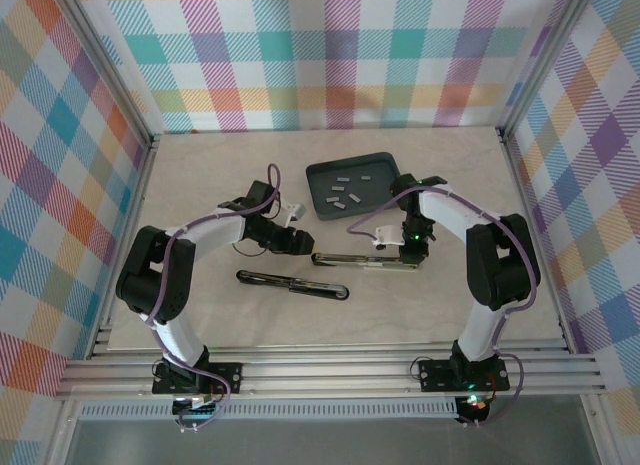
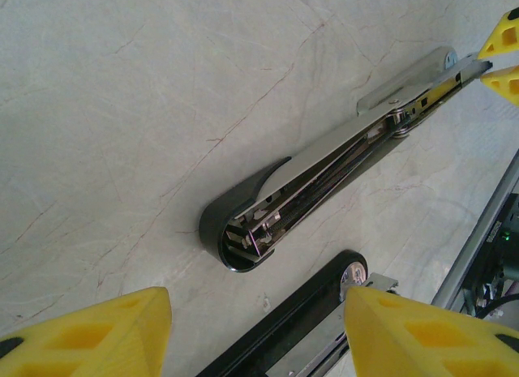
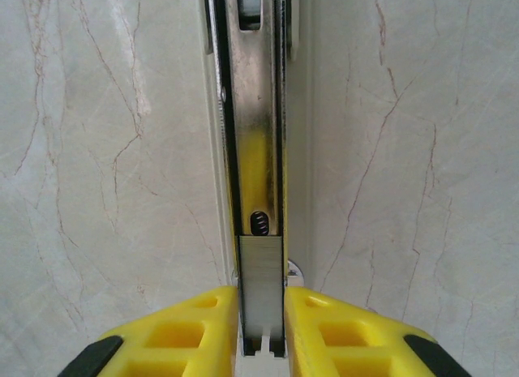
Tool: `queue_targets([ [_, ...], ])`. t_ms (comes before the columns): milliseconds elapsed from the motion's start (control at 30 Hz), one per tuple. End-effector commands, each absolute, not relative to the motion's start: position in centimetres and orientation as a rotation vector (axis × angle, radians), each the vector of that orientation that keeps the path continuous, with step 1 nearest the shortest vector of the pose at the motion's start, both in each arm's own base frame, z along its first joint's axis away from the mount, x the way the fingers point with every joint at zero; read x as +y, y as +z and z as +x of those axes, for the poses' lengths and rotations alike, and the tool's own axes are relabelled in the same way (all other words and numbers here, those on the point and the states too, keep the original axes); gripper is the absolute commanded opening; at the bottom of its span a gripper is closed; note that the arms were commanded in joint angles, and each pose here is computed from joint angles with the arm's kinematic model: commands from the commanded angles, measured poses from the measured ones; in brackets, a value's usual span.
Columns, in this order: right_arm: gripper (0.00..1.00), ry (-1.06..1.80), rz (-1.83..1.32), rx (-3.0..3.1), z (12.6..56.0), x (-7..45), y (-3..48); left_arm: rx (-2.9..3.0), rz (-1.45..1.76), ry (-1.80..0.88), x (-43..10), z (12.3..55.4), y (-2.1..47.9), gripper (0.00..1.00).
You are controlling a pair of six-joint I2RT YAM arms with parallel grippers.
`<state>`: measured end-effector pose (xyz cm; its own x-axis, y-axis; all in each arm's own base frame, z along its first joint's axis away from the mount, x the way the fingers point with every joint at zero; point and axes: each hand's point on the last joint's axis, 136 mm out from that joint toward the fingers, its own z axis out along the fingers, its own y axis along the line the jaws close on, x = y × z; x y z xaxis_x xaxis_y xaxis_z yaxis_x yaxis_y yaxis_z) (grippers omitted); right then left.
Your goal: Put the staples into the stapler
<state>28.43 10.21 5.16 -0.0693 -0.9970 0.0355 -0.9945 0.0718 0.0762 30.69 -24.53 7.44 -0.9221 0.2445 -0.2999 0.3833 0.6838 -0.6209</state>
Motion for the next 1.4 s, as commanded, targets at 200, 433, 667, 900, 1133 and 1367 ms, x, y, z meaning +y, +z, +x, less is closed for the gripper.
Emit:
queue_targets([
  [200, 0.22, -0.129, 2.052, -2.241, 27.5, 10.4, 4.9, 2.693, 0.533, -1.072, -24.4, 30.4, 8.0, 0.59],
  [433, 0.23, -0.249, 2.064, -2.469, 29.3, 13.2, 8.7, 2.690, 0.530, -1.068, -24.4, 30.6, 8.5, 0.59],
  [667, 0.27, -0.345, 2.089, -2.719, 30.1, 15.2, 12.2, 2.658, 0.534, -1.029, -24.2, 31.0, 10.4, 0.59],
  [900, 0.33, -0.617, 1.509, -3.225, 32.3, 16.5, 15.8, 2.581, 0.741, -0.742, -22.9, 31.0, 12.6, 0.59],
  [1133, 0.34, -0.937, 0.722, -3.423, 33.3, 15.1, 17.5, 2.310, 1.152, -0.496, -23.2, 31.3, 14.8, 0.57],
  [1367, 0.36, -1.506, 0.105, -3.323, 32.7, 11.8, 19.3, 1.918, 1.585, -0.534, -25.3, 28.4, 16.0, 0.56],
])
